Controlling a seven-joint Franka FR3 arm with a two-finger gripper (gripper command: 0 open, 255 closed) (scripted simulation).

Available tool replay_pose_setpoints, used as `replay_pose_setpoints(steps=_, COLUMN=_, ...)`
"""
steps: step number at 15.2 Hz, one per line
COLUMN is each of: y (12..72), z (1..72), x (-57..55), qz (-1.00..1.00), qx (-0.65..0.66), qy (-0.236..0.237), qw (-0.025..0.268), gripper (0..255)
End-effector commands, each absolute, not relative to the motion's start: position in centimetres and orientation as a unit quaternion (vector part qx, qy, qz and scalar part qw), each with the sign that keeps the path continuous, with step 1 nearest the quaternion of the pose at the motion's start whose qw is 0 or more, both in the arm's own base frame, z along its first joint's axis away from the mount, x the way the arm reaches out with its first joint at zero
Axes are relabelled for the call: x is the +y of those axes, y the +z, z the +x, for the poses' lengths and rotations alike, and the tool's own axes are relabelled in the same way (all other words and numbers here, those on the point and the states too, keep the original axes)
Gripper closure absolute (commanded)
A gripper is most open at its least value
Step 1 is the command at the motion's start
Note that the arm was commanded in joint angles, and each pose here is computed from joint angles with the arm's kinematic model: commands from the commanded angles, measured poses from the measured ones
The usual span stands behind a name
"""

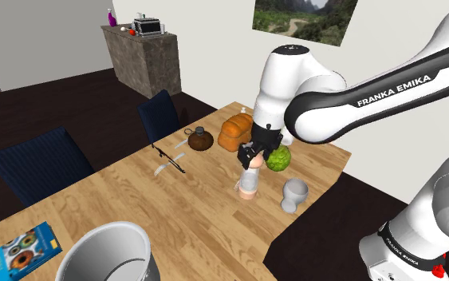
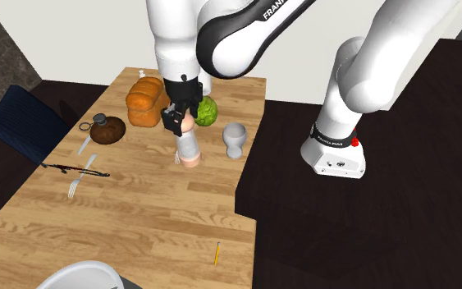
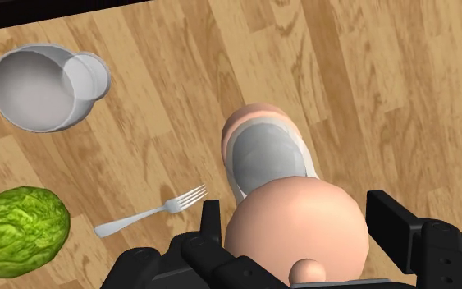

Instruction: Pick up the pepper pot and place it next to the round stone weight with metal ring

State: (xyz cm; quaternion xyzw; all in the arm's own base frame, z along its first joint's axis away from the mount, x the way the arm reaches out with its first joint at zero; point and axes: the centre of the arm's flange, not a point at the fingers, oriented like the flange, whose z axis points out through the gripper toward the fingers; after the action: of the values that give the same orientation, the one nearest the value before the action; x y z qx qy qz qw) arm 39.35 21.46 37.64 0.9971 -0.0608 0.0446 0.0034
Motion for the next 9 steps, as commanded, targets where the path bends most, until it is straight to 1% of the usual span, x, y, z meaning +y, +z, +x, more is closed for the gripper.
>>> replay_pose_setpoints(steps=1, y=38.7, z=39.4, x=21.5, qz=0.997, qx=-0.061, qy=0.044, qw=0.003, gripper=255)
replay_pose_setpoints(steps=8, y=42.2, z=39.4, x=21.5, qz=0.997, qx=-0.061, qy=0.044, qw=0.003, gripper=255)
replay_pose_setpoints(steps=9, y=42.2, z=40.7, x=21.3, qz=0.997, qx=-0.061, qy=0.044, qw=0.003, gripper=255)
